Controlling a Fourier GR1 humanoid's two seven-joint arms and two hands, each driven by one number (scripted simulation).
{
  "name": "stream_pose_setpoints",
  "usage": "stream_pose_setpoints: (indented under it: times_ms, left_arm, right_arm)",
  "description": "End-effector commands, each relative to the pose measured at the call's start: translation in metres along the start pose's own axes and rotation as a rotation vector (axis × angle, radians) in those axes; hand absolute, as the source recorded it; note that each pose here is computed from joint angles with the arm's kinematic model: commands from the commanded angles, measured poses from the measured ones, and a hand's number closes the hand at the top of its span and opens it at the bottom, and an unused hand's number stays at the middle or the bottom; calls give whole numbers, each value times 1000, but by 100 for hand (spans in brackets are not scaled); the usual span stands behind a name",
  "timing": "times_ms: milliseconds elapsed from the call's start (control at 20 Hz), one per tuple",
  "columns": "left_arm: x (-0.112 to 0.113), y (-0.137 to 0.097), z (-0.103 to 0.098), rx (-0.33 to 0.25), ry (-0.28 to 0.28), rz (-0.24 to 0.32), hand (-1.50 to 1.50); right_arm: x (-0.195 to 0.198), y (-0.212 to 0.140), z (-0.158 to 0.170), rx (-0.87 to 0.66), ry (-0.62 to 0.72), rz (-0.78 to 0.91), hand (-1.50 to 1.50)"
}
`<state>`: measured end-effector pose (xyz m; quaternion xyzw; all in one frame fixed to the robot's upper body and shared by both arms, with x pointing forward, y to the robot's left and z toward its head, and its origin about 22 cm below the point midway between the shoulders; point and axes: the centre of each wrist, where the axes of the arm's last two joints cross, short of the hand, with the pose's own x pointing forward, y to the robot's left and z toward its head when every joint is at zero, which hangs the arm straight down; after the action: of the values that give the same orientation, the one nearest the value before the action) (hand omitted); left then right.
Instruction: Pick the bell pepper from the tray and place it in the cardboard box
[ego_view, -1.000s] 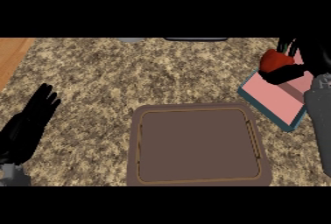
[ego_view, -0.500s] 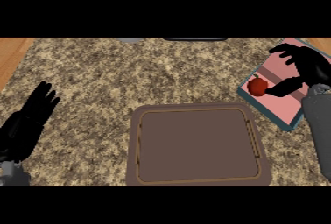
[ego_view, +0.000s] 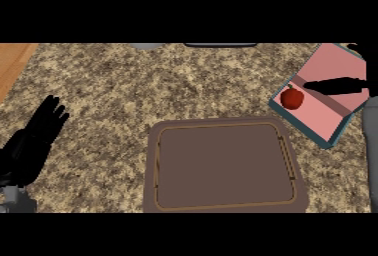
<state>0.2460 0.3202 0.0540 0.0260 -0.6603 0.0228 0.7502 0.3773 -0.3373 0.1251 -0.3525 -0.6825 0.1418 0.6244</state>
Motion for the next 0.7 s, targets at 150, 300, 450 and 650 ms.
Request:
stream_pose_setpoints:
  times_ms: [150,300,450,650]
  left_arm:
    - [-4,-2,6,26,-2,13,0]
    - [3,-2,-7,12,-10,8,0]
    - [-4,-4,5,10,15,20,0]
    - [1,-4,1,-17,-11,-2,0]
  right_arm:
    - [-36,-70,17,-139,33,-200,-150]
    - [-49,-98,16,-155,43,-260,-150]
    - [-70,-119,42,-151,62,-286,-150]
    - [-87,-148,35,-108,44,-259,-150]
